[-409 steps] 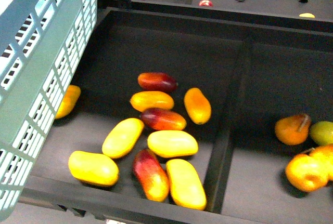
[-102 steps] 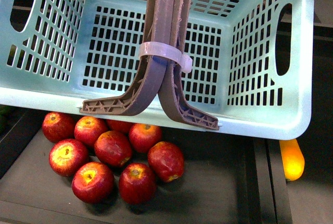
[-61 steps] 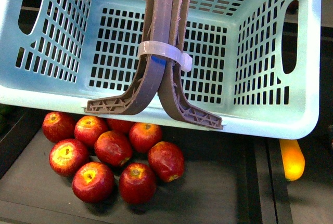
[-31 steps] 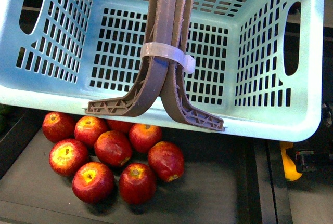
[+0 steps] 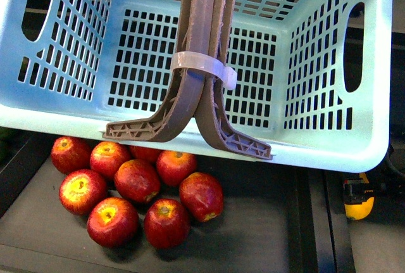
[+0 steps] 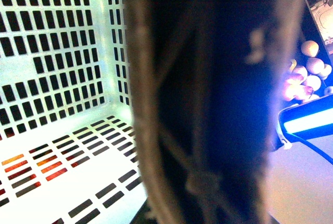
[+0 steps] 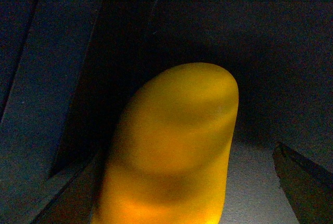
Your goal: Pick mango and avocado into basket
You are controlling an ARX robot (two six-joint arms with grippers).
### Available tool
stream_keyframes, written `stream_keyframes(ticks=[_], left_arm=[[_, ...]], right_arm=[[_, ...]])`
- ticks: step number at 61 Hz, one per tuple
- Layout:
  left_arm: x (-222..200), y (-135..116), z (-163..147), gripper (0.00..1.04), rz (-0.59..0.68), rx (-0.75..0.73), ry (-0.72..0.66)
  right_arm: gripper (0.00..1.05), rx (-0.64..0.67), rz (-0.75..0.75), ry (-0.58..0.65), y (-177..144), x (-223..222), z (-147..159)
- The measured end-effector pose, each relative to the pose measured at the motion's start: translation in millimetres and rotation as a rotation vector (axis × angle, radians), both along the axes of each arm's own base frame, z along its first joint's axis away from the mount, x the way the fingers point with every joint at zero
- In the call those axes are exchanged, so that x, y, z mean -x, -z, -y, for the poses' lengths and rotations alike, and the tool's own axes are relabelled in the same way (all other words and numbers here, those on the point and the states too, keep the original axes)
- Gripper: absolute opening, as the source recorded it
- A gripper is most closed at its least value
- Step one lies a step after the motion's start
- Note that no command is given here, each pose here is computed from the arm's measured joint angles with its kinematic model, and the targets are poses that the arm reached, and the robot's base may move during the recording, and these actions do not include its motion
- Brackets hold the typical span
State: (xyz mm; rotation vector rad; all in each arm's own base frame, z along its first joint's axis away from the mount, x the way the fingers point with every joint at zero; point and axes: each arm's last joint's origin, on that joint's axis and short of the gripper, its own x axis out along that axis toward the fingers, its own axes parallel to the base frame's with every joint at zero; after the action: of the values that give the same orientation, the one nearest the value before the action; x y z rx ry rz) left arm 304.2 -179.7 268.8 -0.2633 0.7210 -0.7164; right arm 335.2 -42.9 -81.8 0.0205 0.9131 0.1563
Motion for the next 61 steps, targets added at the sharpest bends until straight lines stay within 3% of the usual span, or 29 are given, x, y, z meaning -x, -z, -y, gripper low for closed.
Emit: stream_keyframes(ticks=[40, 54, 61], left_arm=[[0, 0, 0, 0.05, 0.0, 0.0, 0.0], [0, 0, 0, 0.05, 0.0, 0.0, 0.0], [0, 0, 0, 0.05, 0.0, 0.0, 0.0]], right_arm=[[0.97, -0.029, -0.012, 0.074, 16, -6, 2], [0.7, -0.043, -0.023, 0.075, 17, -5, -1], [0.66, -0.044, -0.024, 0.077, 17, -5, -1]])
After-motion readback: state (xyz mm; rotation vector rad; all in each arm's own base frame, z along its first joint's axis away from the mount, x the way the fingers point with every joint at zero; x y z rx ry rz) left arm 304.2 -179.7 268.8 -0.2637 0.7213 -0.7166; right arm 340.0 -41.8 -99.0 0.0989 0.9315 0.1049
